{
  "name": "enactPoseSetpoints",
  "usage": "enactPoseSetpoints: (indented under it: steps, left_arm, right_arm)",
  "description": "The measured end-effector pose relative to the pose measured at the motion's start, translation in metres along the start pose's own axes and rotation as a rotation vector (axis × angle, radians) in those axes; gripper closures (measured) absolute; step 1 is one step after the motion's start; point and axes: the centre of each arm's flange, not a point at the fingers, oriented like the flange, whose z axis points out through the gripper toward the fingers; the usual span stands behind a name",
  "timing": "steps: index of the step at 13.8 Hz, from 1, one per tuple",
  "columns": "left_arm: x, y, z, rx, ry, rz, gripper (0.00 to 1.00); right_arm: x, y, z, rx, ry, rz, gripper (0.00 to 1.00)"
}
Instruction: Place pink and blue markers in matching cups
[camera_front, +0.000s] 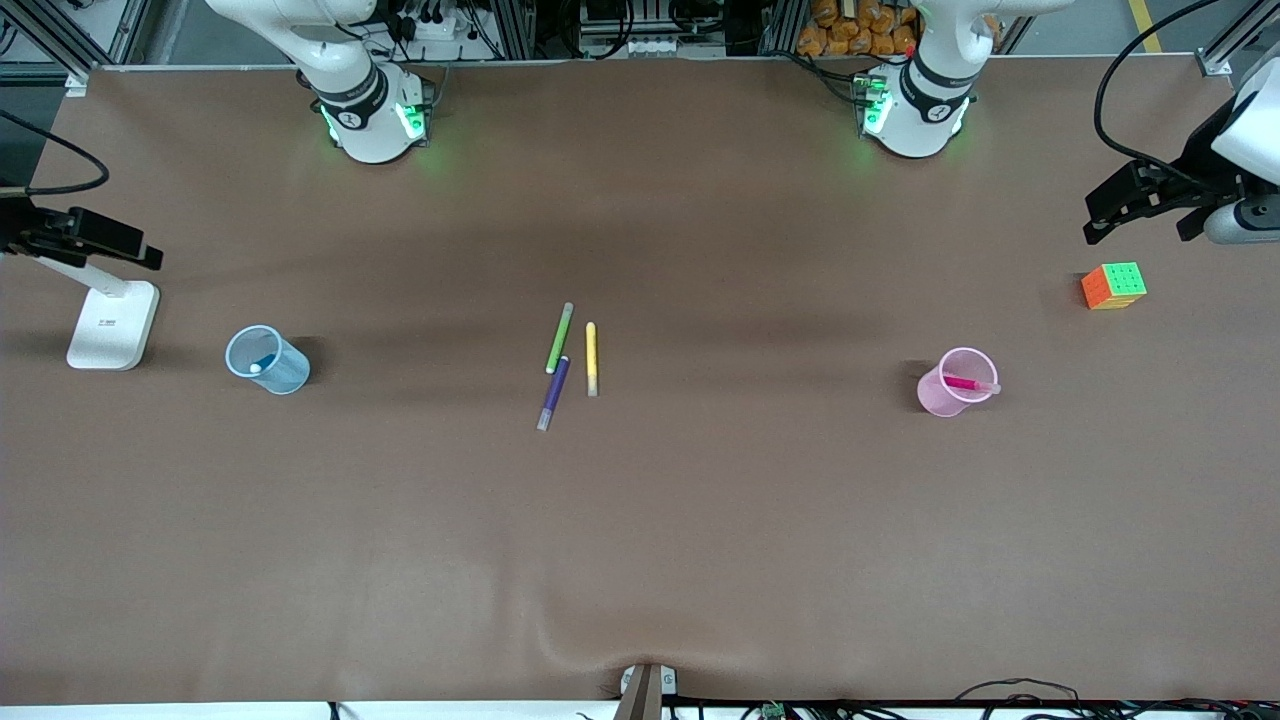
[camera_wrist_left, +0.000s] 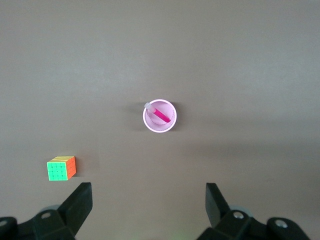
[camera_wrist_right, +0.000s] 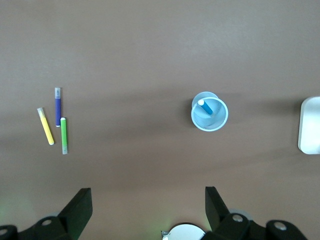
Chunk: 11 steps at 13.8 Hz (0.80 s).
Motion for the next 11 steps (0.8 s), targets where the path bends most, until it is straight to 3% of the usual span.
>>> enactPoseSetpoints:
  steps: [11]
  left_arm:
    - [-0.005, 0.002, -0.001, 0.002, -0.024, 0.003, 0.0]
  right_arm:
    - [-0.015, 0.001, 0.009, 0.005, 0.015, 0.008, 0.0]
